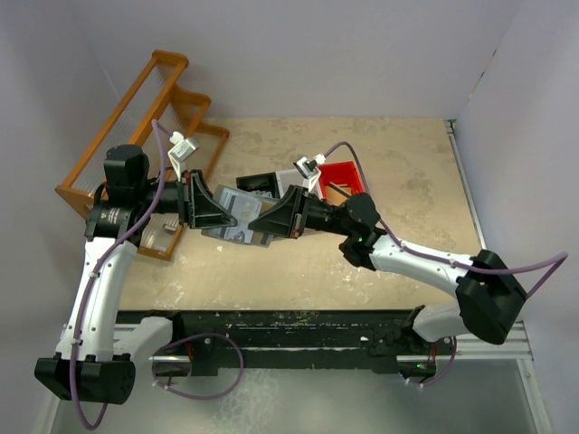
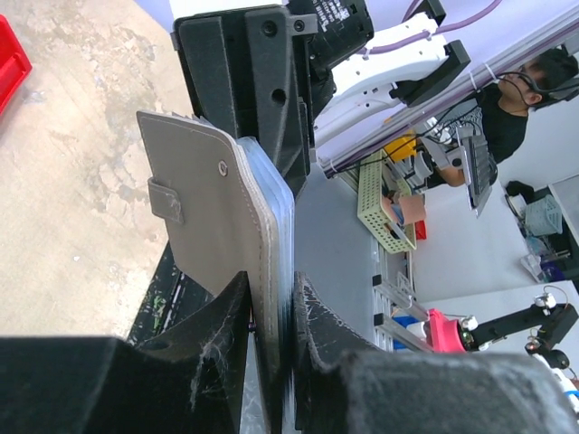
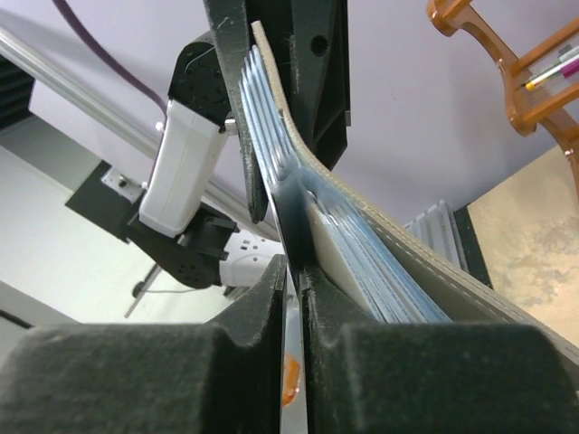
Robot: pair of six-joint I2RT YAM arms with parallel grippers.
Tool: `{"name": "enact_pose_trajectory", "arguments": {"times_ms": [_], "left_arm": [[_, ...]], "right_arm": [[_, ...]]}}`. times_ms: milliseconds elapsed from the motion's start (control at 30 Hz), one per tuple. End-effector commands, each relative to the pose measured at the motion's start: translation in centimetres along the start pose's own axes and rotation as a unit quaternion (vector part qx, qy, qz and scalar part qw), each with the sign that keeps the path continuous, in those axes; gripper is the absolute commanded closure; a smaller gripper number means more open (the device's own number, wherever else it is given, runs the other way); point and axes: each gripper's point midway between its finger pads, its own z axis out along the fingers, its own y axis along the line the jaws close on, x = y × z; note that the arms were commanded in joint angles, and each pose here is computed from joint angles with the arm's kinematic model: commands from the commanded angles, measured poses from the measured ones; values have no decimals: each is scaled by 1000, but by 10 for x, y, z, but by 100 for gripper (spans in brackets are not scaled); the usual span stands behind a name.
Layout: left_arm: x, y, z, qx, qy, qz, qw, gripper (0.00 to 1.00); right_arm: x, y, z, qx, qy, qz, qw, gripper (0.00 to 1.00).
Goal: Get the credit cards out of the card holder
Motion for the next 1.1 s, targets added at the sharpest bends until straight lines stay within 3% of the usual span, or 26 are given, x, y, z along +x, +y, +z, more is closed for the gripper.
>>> {"name": "enact_pose_trajectory", "arguments": {"times_ms": [0,533,633,800,933,1067], "left_arm": [[3,-24,-1,41,15,26,999,93],[-2,-32,-2,43,14,38,998,93],[-7,-27,-2,26,4,51,998,95],[-29,8,-8,-111,-15,113,987,96],[-47,48,-30,-254,-21,151,955,98],[-54,61,-45,-321,-29,172,931,98]], "right_arm": [[-13,11,5,-18,-18,-11,1000,98],[-2,8,-36,6,-27,-8,1000,100],[-5,-3,-50,42,-25,-13,999,100],[-9,-38,-89,149,-21,-17,988,100],[-6,-63,-113,237,-3,-33,971,100],[-8,-92,-118,299,16,-43,953,100]]}}
